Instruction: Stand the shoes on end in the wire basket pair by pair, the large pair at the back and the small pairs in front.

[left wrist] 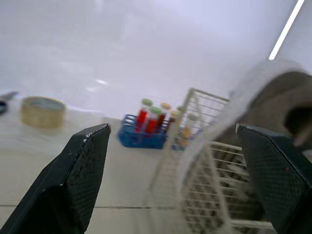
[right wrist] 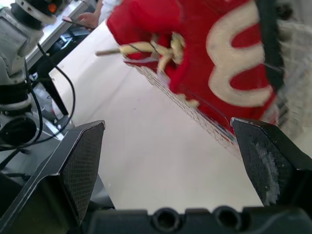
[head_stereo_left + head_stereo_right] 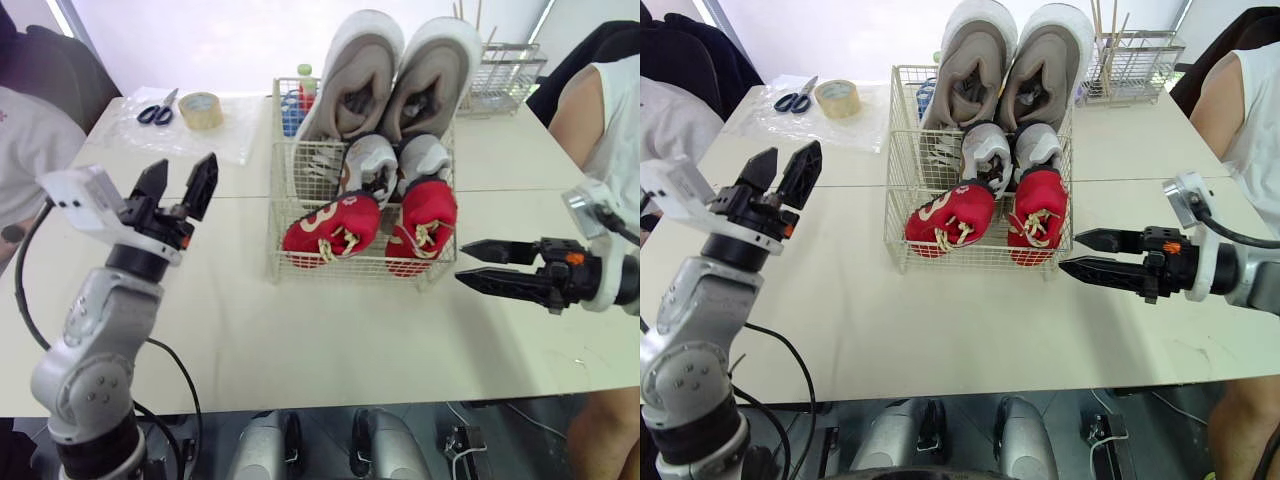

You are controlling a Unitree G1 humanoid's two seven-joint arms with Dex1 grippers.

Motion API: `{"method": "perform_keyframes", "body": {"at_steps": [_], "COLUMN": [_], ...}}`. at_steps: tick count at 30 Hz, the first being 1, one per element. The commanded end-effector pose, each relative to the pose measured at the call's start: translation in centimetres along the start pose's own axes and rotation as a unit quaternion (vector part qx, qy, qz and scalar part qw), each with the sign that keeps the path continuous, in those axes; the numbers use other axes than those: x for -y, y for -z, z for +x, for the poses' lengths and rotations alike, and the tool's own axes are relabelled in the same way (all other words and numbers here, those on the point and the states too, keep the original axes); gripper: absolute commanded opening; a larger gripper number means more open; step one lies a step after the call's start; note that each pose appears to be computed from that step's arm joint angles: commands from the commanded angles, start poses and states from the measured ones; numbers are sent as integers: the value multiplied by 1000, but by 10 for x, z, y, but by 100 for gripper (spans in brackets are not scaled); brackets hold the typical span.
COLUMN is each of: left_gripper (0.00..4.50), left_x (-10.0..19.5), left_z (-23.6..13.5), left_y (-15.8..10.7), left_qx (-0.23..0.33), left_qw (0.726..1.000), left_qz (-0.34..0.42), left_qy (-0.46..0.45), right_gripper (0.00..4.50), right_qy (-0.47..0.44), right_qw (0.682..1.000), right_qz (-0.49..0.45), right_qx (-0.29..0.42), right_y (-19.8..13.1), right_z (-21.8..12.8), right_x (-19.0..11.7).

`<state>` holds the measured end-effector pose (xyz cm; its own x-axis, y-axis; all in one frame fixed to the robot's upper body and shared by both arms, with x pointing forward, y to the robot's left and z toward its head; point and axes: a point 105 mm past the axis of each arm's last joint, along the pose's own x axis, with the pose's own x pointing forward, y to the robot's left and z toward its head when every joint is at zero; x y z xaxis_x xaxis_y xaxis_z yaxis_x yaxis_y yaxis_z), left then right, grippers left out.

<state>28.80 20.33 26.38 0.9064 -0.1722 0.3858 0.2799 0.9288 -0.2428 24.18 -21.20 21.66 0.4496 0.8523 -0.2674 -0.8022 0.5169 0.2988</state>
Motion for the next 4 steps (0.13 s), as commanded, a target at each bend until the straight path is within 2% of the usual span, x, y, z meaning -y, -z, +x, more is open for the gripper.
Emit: {"method": "perform_keyframes", "body": {"at_steps": [1,4], "left_gripper": [429,429], "left_x": [-5,-12], "left_z": [-8,-17], "left_y": [-1,11], "left_qx": [-25,-63], "left_qw": [999,997], "left_qz": [20,12], "left_qy": [40,48], "right_gripper": [450,450], "right_qy": [16,21], "right_qw": [1000,1000], "right_qz": [-6,-4], "right_qx": [6,9], "right_y": [-1,2], "right_z": [-9,-11], "right_x": [2,5]}}
